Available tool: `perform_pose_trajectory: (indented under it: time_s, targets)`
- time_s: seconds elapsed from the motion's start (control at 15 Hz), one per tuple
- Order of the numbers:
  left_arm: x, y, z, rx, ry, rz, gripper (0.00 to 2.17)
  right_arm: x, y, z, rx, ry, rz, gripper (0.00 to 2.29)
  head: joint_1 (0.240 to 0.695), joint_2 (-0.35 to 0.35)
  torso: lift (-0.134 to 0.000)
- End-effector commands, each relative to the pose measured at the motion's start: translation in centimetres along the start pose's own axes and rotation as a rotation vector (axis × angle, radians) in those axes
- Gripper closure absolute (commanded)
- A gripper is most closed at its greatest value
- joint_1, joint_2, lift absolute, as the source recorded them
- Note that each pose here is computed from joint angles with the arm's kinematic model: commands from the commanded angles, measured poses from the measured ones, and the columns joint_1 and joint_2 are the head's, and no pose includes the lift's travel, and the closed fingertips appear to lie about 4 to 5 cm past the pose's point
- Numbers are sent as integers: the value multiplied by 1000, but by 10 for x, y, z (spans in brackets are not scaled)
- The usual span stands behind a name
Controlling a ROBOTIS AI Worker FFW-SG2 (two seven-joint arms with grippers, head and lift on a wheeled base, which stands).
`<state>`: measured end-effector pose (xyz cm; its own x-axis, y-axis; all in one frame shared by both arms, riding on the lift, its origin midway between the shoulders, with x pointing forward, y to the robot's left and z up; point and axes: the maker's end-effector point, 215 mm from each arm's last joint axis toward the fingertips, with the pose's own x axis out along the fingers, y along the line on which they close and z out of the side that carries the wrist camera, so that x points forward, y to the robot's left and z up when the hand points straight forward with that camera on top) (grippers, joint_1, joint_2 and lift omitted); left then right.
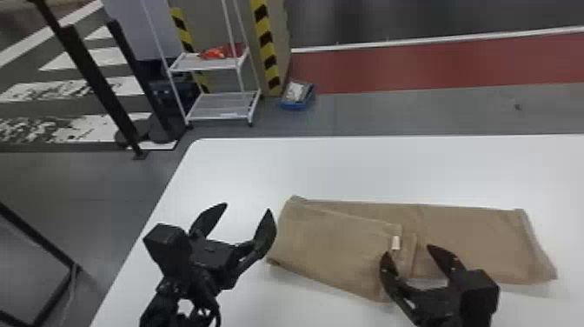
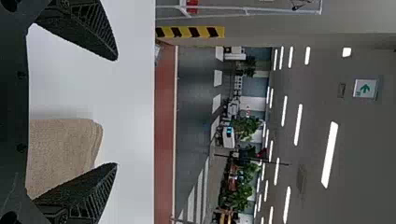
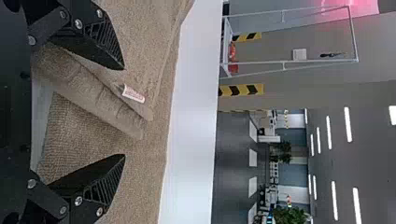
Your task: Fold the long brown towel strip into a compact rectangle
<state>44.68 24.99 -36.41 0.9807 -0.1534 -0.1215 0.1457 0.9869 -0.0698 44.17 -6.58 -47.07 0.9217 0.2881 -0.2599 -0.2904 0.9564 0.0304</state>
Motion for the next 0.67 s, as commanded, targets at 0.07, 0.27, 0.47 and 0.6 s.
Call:
perform_pose_trajectory:
  time_s: [0.07,0.27,0.47,0.6]
  targets:
    - [0,-2,-2,-5,2,-7,83,9,7,0,-12,9,17,316,695,230,-110]
    - [0,-4,-6,-7,10,-15,83,12,6,-9,-14,43,18,353,695,235,-110]
    - [1,-4,-7,-8,11,-16,87,14,12,-7,-15,39,29,410,695,234,-110]
    - [1,-4,-7,-8,11,-18,87,16,15,-4,-18,33,34,505,695,237,-110]
